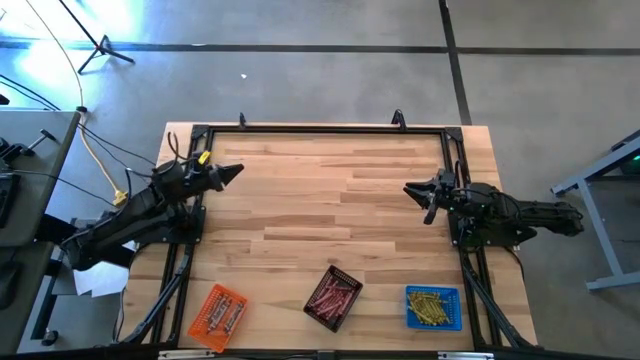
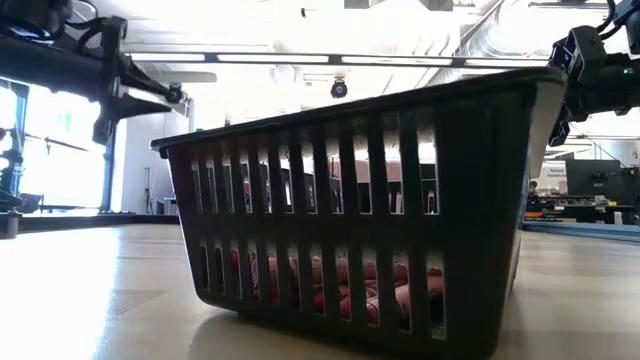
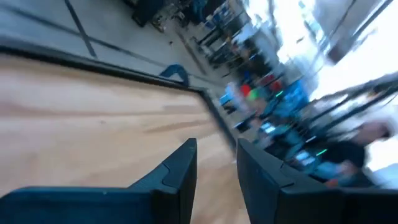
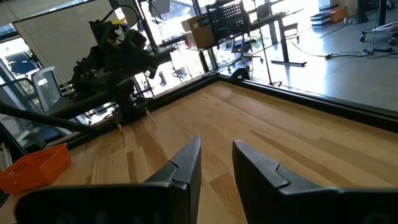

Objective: Sort crayons
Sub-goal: Return to Home Position

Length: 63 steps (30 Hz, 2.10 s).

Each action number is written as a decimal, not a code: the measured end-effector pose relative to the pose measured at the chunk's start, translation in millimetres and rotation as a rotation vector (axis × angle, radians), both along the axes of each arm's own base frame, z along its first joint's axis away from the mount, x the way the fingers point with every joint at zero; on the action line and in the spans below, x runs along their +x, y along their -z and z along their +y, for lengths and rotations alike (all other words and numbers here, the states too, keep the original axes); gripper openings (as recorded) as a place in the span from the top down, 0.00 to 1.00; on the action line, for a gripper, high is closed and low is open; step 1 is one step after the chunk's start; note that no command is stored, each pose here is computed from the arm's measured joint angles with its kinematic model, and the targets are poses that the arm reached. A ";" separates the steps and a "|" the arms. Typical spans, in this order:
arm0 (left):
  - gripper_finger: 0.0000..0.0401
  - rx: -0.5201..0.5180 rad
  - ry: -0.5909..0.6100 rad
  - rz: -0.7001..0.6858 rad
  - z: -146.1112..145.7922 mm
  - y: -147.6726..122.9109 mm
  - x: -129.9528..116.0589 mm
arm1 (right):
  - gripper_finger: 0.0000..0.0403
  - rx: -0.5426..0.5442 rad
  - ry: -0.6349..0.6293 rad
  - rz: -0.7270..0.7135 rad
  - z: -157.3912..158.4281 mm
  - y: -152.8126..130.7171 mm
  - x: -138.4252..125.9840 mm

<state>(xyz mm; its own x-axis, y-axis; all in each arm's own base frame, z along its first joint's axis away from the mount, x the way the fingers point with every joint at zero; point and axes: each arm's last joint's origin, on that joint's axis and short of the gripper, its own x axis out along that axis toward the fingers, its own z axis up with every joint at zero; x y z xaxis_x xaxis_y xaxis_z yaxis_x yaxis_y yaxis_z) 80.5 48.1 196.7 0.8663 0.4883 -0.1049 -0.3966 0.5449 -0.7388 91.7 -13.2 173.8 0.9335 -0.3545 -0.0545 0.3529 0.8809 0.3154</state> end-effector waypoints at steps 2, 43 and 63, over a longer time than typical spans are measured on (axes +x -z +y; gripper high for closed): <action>0.75 -0.075 -0.004 -0.070 -1.9 -0.5 -2.8 | 0.81 0.000 0.000 0.000 0.0 0.0 0.0; 0.75 -0.011 -0.022 -0.165 2.0 26.2 2.4 | 0.81 0.000 0.000 0.000 0.0 0.0 0.0; 0.75 -0.017 -0.020 -0.158 2.1 26.9 2.9 | 0.81 0.000 0.000 0.000 0.0 -0.1 0.0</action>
